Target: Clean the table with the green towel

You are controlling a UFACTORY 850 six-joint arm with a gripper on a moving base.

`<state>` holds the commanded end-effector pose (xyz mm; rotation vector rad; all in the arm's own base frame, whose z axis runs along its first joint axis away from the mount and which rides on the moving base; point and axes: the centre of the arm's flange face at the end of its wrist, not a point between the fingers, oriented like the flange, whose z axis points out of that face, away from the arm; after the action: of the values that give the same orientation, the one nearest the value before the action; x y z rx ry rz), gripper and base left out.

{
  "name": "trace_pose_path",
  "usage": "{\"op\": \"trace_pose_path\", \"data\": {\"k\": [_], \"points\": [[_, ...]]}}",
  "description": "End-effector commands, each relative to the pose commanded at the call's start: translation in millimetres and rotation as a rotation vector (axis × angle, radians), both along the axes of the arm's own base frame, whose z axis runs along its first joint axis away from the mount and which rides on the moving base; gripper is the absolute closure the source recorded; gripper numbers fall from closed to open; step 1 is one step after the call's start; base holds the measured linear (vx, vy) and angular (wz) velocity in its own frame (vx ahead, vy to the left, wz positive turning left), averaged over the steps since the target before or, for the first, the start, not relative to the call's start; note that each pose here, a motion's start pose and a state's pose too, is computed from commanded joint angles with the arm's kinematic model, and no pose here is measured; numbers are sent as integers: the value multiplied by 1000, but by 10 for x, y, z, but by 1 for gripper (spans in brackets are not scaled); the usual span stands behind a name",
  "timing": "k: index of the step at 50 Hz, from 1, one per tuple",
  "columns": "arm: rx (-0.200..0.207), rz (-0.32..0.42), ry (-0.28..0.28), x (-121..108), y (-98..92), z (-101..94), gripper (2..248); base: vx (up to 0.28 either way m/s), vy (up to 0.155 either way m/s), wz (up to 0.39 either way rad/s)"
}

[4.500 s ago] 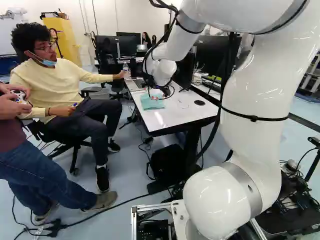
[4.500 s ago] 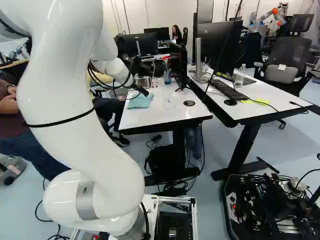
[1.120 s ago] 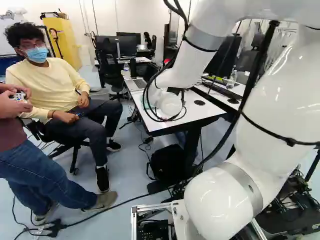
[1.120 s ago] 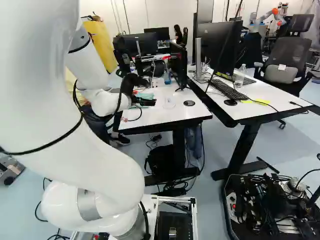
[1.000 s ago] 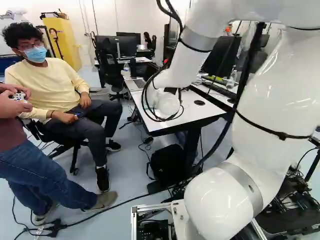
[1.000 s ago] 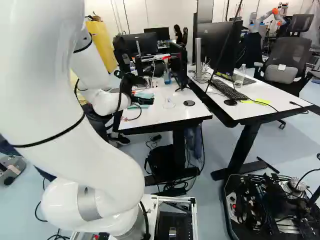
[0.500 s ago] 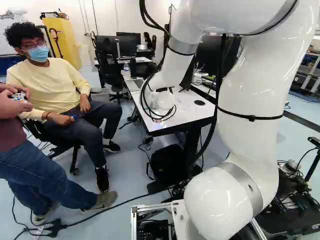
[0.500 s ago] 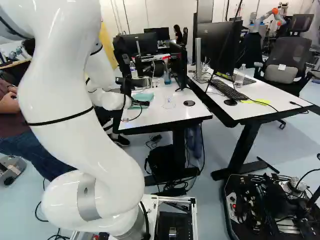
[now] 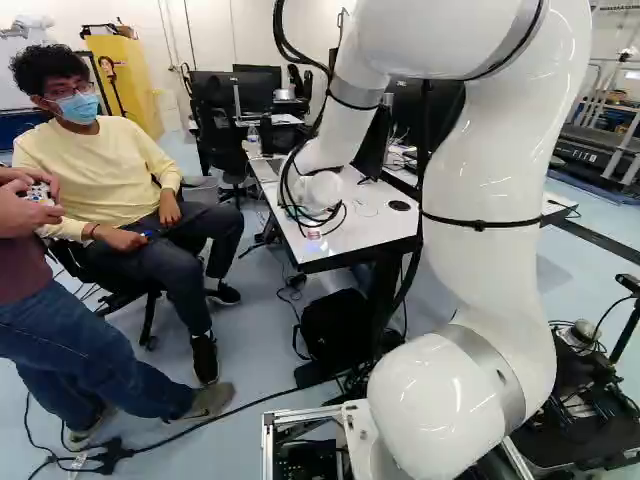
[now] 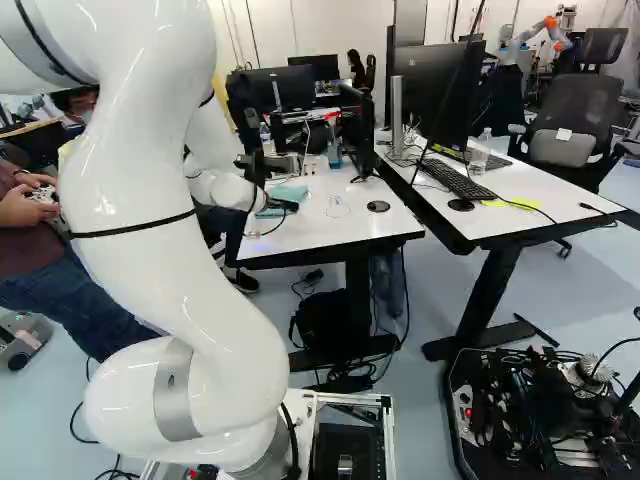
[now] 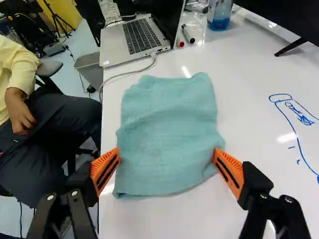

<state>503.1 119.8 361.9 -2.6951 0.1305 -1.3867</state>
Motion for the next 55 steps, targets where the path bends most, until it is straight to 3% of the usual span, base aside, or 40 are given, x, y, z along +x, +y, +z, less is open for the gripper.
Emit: {"op": "trace_pose_path", "data": {"k": [50,55], "points": [[36,-33,-144,816,16,509,3,0,0,0],[37,-32,-128,855,-3,517,3,0,0,0]]}}
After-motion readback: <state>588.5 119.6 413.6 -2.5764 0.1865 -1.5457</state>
